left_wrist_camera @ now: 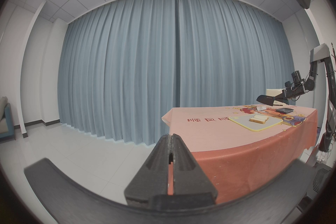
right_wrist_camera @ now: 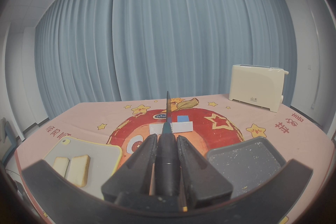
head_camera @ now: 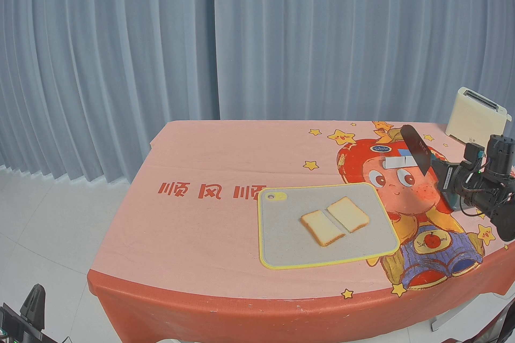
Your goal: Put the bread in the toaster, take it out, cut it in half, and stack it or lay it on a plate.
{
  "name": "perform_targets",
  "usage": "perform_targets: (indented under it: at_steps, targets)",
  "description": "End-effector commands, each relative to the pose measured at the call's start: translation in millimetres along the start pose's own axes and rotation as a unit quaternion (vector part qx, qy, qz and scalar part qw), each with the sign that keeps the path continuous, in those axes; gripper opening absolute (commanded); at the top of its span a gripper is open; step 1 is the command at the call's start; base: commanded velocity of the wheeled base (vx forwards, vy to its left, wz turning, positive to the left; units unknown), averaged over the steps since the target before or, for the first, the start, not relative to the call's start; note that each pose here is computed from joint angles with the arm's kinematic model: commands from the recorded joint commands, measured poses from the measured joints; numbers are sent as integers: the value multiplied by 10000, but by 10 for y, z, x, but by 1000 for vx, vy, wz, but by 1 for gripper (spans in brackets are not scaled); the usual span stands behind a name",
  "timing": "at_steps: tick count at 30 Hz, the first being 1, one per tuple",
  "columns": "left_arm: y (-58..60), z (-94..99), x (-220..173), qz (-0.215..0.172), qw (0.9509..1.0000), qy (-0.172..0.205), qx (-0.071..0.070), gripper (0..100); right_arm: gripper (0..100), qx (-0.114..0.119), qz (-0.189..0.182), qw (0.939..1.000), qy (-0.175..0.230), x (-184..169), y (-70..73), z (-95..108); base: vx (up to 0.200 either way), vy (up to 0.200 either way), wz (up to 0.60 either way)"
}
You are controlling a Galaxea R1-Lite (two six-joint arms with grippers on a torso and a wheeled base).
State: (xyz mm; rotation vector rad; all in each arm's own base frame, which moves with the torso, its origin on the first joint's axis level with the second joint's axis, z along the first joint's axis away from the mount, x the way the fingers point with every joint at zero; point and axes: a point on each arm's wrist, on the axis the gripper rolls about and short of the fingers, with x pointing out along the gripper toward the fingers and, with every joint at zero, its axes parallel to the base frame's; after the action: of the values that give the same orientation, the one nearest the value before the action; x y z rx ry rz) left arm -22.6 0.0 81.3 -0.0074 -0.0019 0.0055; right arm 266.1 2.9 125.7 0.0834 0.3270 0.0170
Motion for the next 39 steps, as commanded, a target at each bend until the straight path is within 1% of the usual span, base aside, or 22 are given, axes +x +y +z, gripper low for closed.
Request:
perform_targets:
  at_steps: [1,12,39]
  targets:
    - [0,-48,14,4,10000,94,-1,0,0,-5,1,10000,81,11,1,-42,0,0,0]
    - [0,-48,14,4,10000,94,-1,0,0,-36,21,9998,198,41,12,-97,0,0,0]
    - [0,-48,14,4,10000,94,-1,0,0,-38,18,9997,221,43,15,-106,0,0,0]
